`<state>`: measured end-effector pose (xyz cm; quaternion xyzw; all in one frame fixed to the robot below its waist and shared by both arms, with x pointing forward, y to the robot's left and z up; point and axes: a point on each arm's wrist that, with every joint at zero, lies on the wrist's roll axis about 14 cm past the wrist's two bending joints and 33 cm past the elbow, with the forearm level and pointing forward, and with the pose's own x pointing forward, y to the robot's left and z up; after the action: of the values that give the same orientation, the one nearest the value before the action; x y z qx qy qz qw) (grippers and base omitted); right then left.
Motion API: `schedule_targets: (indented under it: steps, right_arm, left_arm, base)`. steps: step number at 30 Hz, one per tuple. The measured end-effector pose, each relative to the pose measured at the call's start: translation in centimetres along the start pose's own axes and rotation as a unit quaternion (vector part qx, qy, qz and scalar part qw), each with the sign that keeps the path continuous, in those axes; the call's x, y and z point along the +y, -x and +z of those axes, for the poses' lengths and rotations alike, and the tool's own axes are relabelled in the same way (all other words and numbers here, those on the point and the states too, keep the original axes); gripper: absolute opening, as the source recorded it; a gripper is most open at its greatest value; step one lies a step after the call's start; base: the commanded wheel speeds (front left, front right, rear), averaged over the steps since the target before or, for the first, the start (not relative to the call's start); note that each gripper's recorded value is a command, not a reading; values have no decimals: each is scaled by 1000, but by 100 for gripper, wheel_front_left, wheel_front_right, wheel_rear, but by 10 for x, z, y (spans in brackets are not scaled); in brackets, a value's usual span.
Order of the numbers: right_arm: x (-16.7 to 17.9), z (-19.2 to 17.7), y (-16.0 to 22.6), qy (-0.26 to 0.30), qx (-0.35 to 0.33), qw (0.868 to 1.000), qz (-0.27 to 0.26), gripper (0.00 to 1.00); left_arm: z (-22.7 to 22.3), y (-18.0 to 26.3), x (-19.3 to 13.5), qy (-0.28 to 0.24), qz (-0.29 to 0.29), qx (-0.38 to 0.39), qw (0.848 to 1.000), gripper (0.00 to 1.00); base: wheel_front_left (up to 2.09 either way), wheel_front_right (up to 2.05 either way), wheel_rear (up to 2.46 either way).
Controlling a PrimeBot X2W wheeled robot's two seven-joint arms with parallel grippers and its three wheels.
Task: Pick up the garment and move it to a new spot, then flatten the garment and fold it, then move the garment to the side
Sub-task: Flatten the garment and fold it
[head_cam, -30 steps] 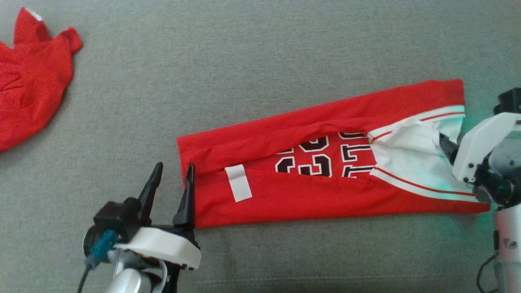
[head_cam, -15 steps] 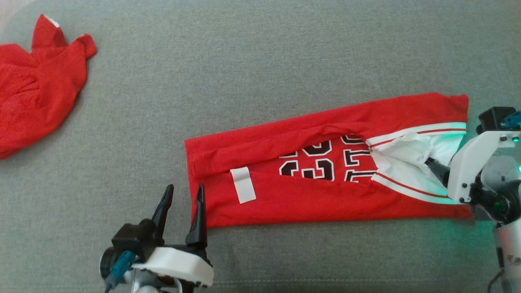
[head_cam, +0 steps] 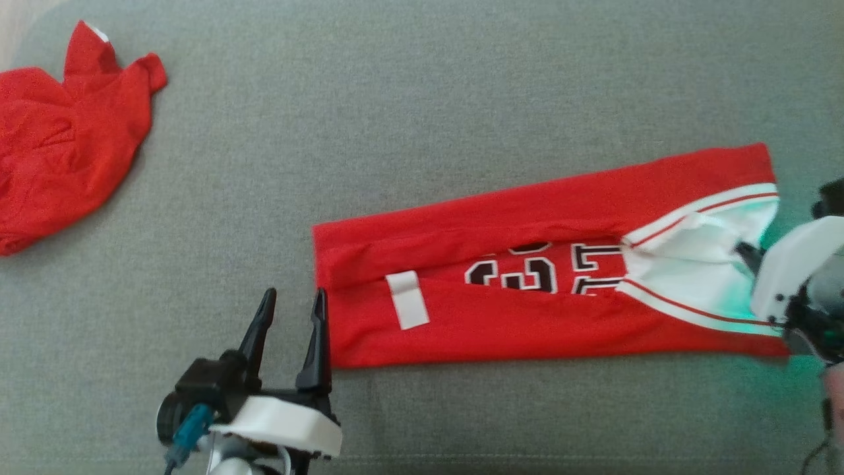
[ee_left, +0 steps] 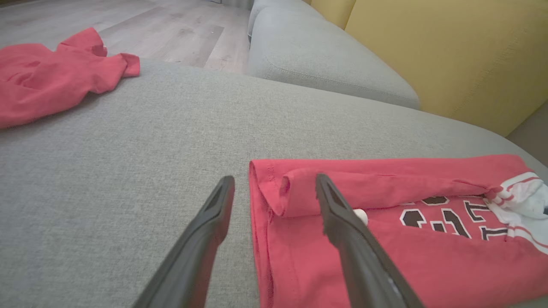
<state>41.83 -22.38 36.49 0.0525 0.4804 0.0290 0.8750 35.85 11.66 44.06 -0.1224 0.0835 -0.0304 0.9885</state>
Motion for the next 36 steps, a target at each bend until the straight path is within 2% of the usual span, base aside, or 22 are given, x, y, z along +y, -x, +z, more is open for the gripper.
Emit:
schedule_targets:
  steps: [3,9,12,13,16,23,29,36]
  right_arm:
    - [-12,2,5,-7,-7,1000,-16,0]
    - [-71,19,36,-22,-42,995,-84,0]
    - [-71,39,52,-11,-79,993,-85,0]
    - [-59,53,64,-2,-107,992,-69,0]
    - [-33,66,79,27,-132,990,-36,0]
    - [60,50,94,110,-126,983,77,0]
    - [156,15,82,152,-88,966,191,0]
    - [214,-28,60,180,-34,951,248,0]
  left_arm:
    - [0,4,0,-3,0,-1,1000,100]
    - [-5,18,6,-4,9,6,1000,100]
    - [1,19,6,-1,10,-6,1000,100]
    - [3,22,4,1,6,-9,1000,100]
    - [1,29,4,2,8,-8,1000,100]
    - [-1,34,4,15,15,-4,1000,100]
    - [-1,37,6,19,21,-4,1000,100]
    - [5,40,17,18,42,-15,999,100]
  base:
    - [0,0,0]
    - [0,0,0]
    - [0,0,0]
    - [0,0,0]
    - [0,0,0]
    - [0,0,0]
    - [0,0,0]
    - [0,0,0]
